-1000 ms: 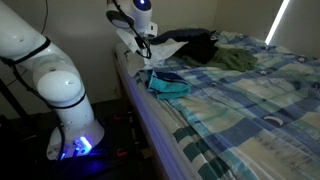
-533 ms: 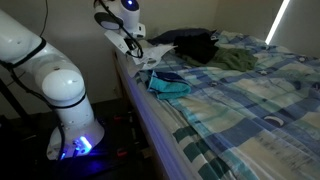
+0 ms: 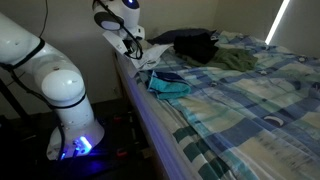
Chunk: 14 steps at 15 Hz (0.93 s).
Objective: Fold the towel
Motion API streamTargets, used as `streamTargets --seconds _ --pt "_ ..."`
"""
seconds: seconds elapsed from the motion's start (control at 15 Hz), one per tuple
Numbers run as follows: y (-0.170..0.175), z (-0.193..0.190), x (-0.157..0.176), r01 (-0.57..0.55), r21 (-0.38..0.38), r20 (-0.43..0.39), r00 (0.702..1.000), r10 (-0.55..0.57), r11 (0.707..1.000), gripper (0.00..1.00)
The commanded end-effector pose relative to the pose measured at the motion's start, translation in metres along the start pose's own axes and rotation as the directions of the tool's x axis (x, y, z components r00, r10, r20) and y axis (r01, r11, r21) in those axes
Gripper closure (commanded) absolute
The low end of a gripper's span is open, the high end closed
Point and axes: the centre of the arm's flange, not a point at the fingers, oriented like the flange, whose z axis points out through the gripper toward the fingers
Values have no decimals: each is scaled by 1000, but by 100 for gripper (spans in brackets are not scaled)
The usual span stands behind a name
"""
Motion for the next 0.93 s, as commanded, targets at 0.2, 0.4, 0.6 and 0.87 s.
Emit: streamTargets --seconds 0.2,0.4,0.6,0.87 --pt "10 -34 -41 -81 -22 58 995 82 996 99" --pt "15 -25 -2 -69 -18 43 997 70 997 95" --pt "19 -29 -1 -80 -21 33 996 80 997 95" --pt "19 -28 -1 -79 -22 33 996 80 997 95"
